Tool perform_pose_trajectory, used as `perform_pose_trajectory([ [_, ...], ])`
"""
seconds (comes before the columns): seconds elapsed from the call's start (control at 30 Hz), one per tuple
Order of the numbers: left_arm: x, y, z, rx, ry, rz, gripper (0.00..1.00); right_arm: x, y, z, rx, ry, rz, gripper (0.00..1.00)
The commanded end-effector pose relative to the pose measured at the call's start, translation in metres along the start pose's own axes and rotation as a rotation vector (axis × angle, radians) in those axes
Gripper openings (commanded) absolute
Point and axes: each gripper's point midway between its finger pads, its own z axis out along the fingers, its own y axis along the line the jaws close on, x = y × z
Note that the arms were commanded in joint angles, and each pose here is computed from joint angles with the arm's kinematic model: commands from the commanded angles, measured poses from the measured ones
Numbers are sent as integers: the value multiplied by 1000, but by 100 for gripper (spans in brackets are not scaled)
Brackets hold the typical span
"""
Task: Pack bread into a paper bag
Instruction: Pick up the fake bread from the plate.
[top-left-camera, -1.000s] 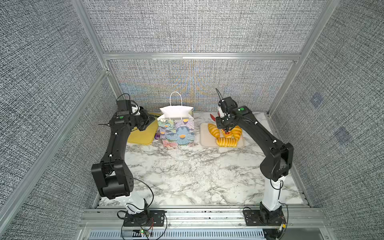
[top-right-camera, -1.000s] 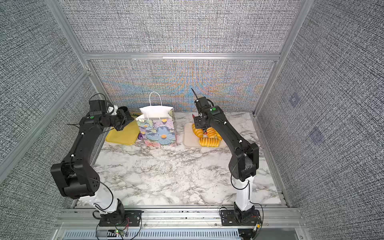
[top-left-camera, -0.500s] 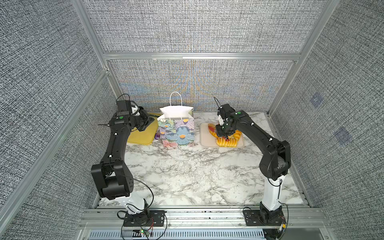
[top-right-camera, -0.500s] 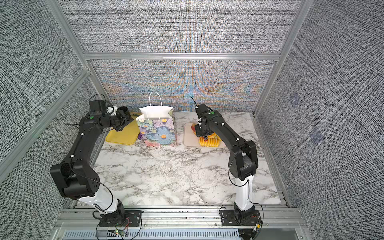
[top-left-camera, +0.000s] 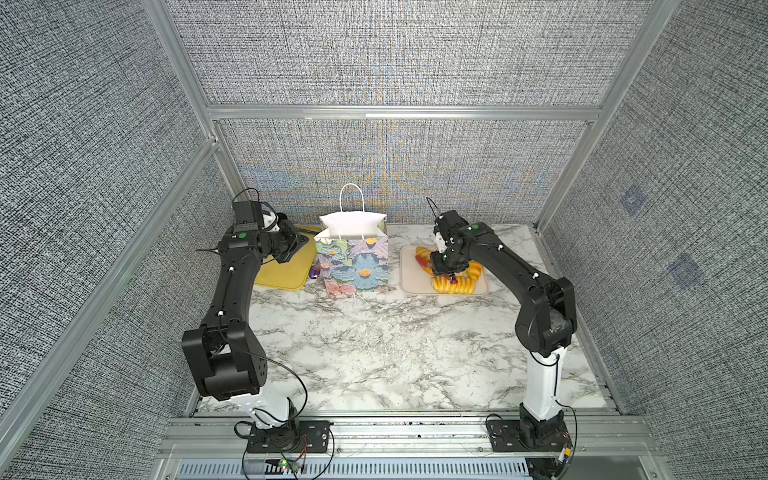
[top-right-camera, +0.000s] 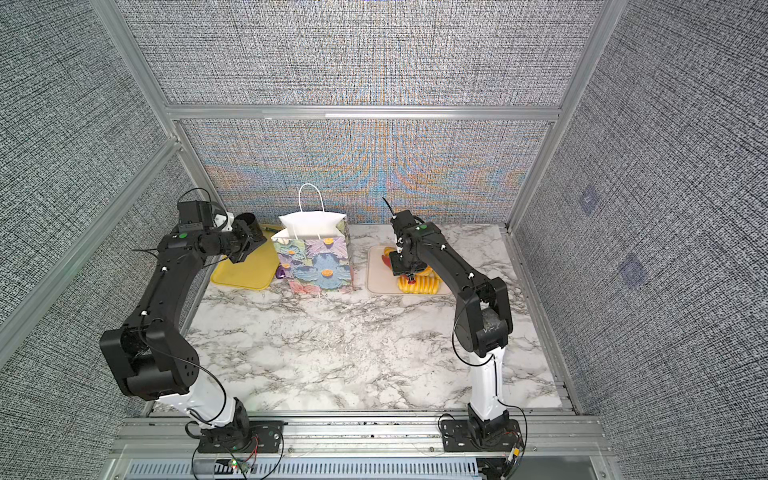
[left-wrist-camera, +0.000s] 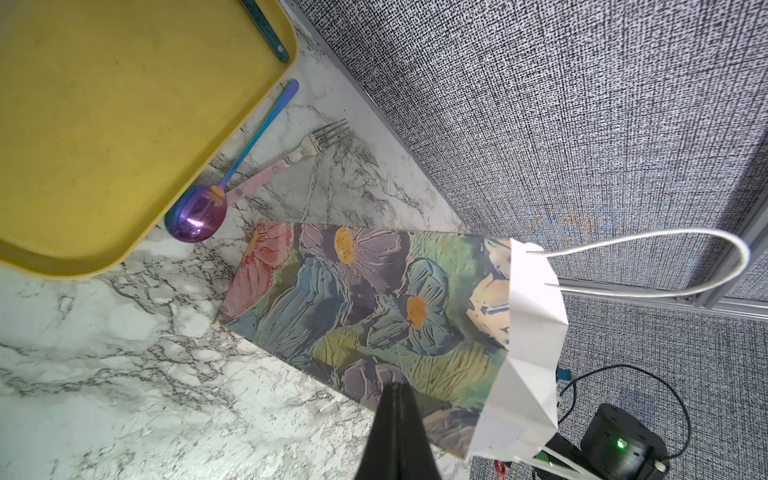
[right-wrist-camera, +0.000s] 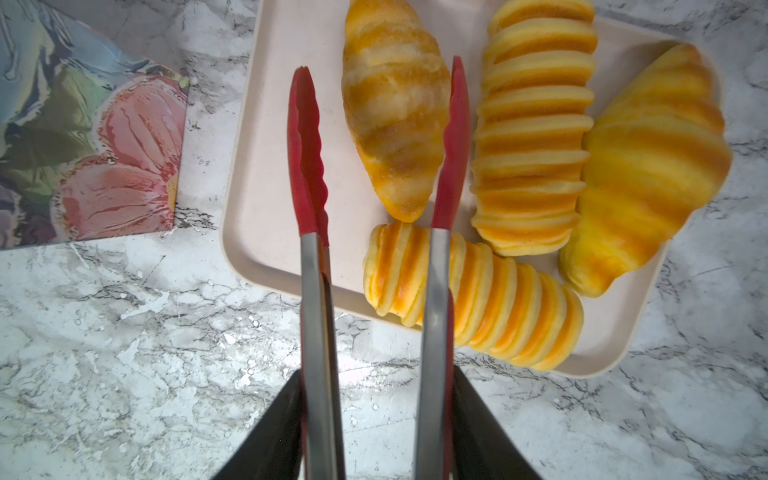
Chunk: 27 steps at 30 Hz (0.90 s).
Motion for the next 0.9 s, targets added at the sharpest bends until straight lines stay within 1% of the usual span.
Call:
perform_pose_trajectory([
  [0.0, 0, -3, -3, 3, -3, 4, 2, -10, -1, 2, -2, -27, -6, 51],
  [0.27, -1, -3, -4, 4, -7, 7, 2, -12, -2, 16, -12, -9, -3, 51],
  [0.5, -3, -5, -4, 7, -11, 8, 2, -6, -1, 26, -19, 16, -4, 50],
  [0.73, -2, -4, -4, 7, -7, 5, 2, -1, 0, 28, -30, 25, -7, 36],
  [0.87, -2, -4, -5, 8, -8, 6, 2, -8, -1, 17, -25, -2, -2, 34],
])
